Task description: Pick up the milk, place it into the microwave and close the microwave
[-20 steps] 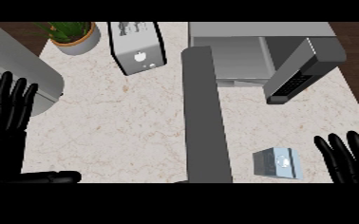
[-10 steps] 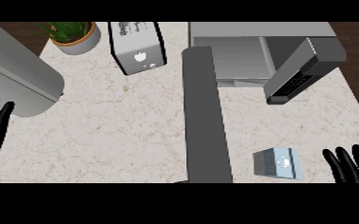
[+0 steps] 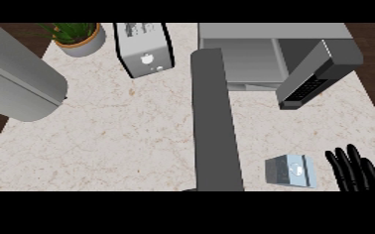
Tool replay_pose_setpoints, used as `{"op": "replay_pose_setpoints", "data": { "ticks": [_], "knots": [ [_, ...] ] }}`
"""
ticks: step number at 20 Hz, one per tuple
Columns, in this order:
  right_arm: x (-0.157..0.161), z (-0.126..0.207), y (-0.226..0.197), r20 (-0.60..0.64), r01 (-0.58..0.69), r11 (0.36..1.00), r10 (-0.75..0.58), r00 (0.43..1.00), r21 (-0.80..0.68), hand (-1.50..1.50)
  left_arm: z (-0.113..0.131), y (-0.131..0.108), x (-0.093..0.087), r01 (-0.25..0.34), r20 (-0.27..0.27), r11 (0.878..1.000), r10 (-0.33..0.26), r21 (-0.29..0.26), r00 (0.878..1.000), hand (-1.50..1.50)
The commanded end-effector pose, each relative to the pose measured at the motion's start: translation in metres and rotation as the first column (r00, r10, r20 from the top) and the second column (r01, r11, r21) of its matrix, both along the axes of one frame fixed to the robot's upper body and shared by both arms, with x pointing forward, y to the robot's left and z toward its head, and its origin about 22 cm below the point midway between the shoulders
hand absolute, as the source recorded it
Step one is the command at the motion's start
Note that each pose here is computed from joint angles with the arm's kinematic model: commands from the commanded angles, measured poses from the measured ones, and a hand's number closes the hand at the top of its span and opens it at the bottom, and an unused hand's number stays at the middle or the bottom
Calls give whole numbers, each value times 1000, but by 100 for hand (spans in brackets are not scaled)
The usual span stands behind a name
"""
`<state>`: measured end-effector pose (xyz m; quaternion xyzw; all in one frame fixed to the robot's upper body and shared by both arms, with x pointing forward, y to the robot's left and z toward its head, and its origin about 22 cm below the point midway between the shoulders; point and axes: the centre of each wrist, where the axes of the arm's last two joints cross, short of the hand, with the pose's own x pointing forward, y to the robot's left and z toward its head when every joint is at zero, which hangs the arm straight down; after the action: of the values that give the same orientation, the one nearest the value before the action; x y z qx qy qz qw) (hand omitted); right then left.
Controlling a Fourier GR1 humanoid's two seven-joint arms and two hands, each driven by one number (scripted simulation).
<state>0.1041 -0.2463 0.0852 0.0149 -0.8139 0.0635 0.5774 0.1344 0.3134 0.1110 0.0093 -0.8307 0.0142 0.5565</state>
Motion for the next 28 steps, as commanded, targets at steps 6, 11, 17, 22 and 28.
{"op": "replay_pose_setpoints", "data": {
  "ticks": [6, 11, 17, 22, 28],
  "knots": [
    [27, -66, -16, -63, 82, 997, -82, 995, -9, -150, 7, 12, -9, -5, 22, 1000, 4, 21, 1000, -150],
    [8, -70, -46, -95, 150, 988, -151, 984, -20, -150, -9, 36, -15, 4, 9, 1000, -4, -17, 1000, -150],
    [30, -110, -83, -118, 167, 985, -171, 978, -40, -150, -7, 20, -25, 10, 0, 1000, -10, 0, 1000, -150],
    [29, -143, -76, -136, 156, 988, -157, 978, -19, -150, 9, 22, -14, -7, 10, 1000, 7, -5, 1000, -150],
    [19, -177, -65, -127, 121, 992, -124, 984, -30, -150, -8, 11, -39, 5, 3, 1000, -5, 1, 1000, -150]
  ]
}}
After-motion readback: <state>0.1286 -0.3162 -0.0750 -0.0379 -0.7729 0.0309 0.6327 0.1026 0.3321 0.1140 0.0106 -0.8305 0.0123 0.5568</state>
